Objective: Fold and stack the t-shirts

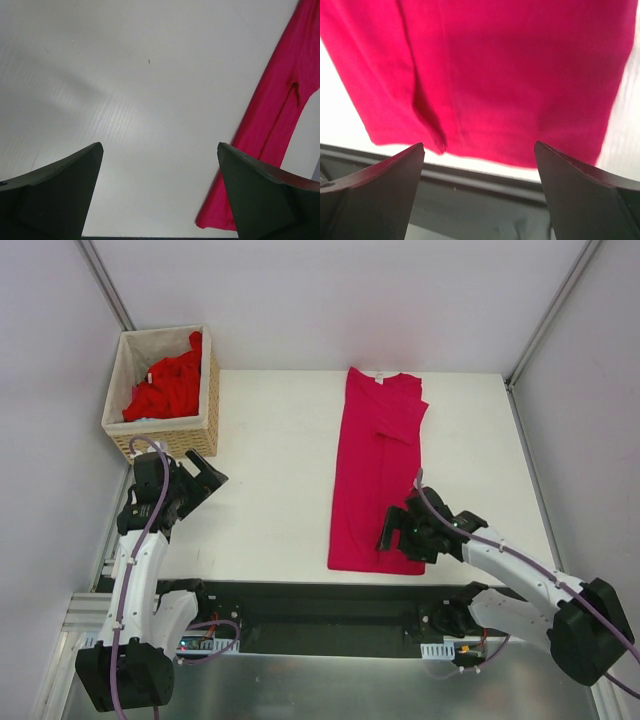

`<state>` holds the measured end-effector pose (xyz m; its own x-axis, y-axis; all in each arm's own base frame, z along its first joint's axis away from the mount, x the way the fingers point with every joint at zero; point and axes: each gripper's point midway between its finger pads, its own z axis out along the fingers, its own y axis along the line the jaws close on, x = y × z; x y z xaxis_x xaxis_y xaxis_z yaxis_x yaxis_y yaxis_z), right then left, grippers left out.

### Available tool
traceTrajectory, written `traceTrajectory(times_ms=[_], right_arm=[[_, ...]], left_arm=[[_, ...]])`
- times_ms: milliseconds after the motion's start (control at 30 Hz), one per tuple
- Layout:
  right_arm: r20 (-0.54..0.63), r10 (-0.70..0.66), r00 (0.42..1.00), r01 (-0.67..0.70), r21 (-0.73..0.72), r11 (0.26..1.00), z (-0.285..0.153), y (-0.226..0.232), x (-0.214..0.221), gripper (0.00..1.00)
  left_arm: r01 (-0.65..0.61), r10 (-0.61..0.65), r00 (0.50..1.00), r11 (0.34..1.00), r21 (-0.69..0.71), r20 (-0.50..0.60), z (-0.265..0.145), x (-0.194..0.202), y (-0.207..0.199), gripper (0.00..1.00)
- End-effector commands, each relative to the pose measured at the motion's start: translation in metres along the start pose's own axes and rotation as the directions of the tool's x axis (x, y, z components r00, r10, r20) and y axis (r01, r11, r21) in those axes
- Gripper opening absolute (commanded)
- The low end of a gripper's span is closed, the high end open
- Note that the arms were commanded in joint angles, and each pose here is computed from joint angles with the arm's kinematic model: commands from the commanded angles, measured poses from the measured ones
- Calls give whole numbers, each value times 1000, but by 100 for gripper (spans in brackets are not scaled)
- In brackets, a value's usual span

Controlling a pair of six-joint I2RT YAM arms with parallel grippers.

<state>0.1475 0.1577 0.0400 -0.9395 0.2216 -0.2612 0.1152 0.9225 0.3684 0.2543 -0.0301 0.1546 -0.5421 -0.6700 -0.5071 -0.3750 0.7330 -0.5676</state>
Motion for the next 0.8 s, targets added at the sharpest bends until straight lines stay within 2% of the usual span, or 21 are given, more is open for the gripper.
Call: traceTrajectory(times_ms=[0, 67, 200, 233, 367, 400, 467, 500, 567, 667, 700, 767], right_arm=[[43, -94, 995, 89, 88, 992, -34, 1, -8, 96], [81, -126, 989, 121, 63, 991, -47, 17, -20, 96], [159, -182, 970, 176, 53, 983, -68, 44, -49, 96], [166, -198, 966, 189, 71, 979, -68, 48, -57, 96], [279, -250, 927, 230, 103, 968, -89, 81, -119, 96], [300, -235, 925, 226, 64, 972, -91, 93, -133, 96], [314, -189, 931, 180, 57, 982, -80, 91, -168, 96], [388, -165, 907, 166, 31, 986, -89, 103, -202, 96], [424, -187, 886, 182, 53, 982, -89, 109, -234, 96], [413, -181, 893, 182, 36, 983, -63, 126, -288, 96], [358, -172, 918, 169, 40, 985, -30, 121, -298, 96], [398, -155, 904, 165, 12, 986, -26, 137, -335, 96]], left_arm=[[-8, 7, 1000, 996, 84, 8, -6, -4, -17, 99], [-15, 16, 1000, 996, 86, -8, -4, -2, -17, 99], [-42, 56, 996, 983, 178, -75, -1, 6, -36, 99], [-72, 100, 989, 969, 236, -108, -3, 15, -50, 99], [-140, 187, 968, 955, 261, -166, 7, 32, -71, 99], [-153, 201, 966, 950, 272, -160, 8, 33, -76, 99], [-149, 202, 965, 948, 283, -168, 9, 37, -80, 99], [-146, 201, 965, 946, 289, -171, 10, 38, -82, 99], [-151, 205, 964, 946, 287, -171, 12, 38, -81, 99], [-158, 210, 963, 947, 281, -166, 15, 39, -78, 99], [-157, 210, 963, 946, 282, -169, 16, 39, -78, 99], [-155, 209, 963, 945, 286, -169, 18, 39, -79, 99]])
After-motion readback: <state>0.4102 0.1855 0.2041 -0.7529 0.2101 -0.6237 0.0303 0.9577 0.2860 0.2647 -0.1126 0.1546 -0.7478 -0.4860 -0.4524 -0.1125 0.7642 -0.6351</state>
